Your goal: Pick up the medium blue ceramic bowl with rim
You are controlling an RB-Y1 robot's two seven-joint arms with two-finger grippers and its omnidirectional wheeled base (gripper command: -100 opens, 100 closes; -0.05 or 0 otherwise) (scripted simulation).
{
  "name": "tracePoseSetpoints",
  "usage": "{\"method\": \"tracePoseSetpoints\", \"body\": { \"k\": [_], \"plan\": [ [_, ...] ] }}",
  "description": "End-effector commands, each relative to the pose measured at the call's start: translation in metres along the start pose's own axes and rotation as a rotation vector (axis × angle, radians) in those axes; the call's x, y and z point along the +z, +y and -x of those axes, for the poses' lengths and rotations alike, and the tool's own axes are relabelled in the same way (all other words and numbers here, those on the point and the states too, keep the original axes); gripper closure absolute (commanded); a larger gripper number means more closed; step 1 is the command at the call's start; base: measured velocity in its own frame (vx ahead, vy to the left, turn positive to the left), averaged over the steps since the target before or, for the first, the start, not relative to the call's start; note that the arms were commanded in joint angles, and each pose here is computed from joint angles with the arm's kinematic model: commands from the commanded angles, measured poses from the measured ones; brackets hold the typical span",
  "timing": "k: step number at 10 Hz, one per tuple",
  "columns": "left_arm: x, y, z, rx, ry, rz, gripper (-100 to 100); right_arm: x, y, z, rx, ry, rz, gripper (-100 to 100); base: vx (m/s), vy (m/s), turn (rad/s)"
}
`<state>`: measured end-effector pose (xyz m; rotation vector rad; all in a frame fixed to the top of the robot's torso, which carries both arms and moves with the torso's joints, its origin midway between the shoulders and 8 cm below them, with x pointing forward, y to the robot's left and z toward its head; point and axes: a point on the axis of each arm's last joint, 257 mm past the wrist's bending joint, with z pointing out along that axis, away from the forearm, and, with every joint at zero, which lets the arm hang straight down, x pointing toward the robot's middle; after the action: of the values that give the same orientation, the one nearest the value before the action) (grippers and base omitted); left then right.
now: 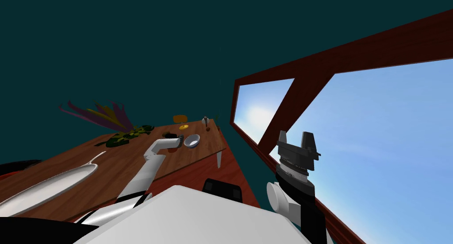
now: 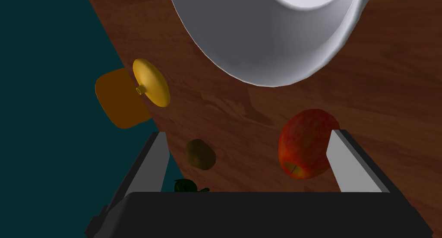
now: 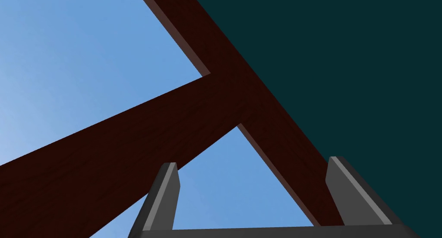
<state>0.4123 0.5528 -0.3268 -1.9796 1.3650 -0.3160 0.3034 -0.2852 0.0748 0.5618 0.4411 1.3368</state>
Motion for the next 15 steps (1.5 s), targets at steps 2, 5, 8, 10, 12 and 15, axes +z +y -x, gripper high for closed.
{"method": "tracePoseSetpoints", "body": {
  "k": [2, 5, 8, 10, 12, 15],
  "plan": [
    [0.004, 0.018, 0.001, -0.017, 0.005, 0.073, -100, 0.000, 0.000, 0.000, 0.000, 0.000, 0.000, 0, 0.042, -0.029, -0.020],
    [0.007, 0.044, 0.002, -0.043, 0.016, 0.180, -100, 0.000, 0.000, 0.000, 0.000, 0.000, 0.000, 0, 0.059, -0.037, -0.026],
    [0.007, 0.066, 0.003, -0.064, 0.024, 0.270, -100, 0.000, 0.000, 0.000, 0.000, 0.000, 0.000, 0, 0.059, -0.030, -0.025],
    [0.006, 0.084, 0.004, -0.078, 0.030, 0.344, -100, 0.000, 0.000, 0.000, 0.000, 0.000, 0.000, 0, 0.057, -0.029, -0.023],
    [0.005, 0.100, 0.004, -0.088, 0.035, 0.400, -100, 0.000, 0.000, 0.000, 0.000, 0.000, 0.000, 0, 0.058, -0.017, -0.023],
    [0.004, 0.105, 0.003, -0.090, 0.037, 0.419, 0, 0.000, 0.000, 0.000, 0.000, 0.000, 0.000, 0, 0.024, -0.008, -0.005]
  ]
}}
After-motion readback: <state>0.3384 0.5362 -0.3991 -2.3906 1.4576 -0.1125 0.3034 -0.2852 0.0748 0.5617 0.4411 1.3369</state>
